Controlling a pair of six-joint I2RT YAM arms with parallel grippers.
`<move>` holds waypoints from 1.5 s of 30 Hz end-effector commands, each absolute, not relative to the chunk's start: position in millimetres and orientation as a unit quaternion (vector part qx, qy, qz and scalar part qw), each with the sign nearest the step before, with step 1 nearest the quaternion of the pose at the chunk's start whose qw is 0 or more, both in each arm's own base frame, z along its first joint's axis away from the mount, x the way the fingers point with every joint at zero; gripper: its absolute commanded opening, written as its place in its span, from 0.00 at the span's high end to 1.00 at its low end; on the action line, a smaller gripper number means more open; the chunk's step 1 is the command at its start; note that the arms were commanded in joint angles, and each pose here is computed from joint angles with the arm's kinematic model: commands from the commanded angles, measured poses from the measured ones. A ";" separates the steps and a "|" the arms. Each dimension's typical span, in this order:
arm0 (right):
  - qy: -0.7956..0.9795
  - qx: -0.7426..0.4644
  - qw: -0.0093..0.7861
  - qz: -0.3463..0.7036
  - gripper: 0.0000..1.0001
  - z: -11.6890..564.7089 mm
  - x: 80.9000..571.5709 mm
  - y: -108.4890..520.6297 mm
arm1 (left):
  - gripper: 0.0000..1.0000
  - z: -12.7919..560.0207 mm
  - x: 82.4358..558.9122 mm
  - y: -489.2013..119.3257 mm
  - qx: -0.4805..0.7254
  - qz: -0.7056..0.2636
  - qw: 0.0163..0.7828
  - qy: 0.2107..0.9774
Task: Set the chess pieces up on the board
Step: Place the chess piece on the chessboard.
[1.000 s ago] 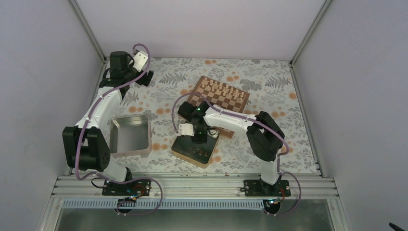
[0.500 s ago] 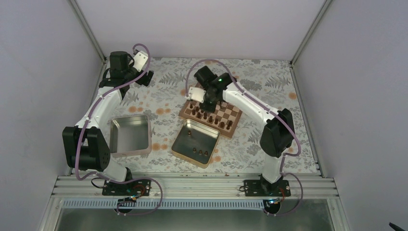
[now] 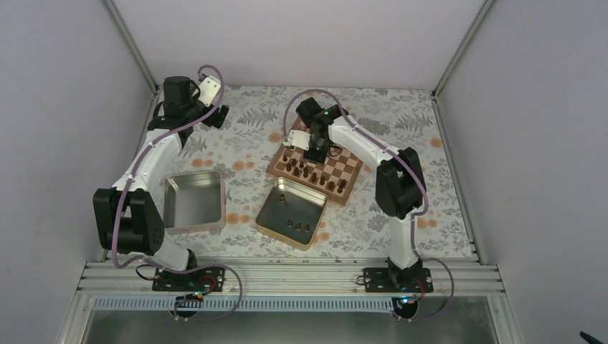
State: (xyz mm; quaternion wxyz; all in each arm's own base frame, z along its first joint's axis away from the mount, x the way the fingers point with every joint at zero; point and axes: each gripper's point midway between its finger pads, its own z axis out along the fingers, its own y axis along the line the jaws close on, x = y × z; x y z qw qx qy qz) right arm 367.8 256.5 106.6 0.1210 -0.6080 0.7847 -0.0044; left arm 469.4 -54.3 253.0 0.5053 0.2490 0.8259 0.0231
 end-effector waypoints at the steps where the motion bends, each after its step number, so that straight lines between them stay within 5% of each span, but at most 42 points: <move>1: 0.780 -0.615 0.109 0.015 0.93 89.7 367.8 258.0 | 0.00 261.8 472.2 -55.7 0.251 0.027 0.518 0.817; 45: 0.787 -0.611 0.079 0.036 0.85 59.4 368.3 254.8 | 0.00 259.0 471.7 -54.7 0.252 0.028 0.516 0.818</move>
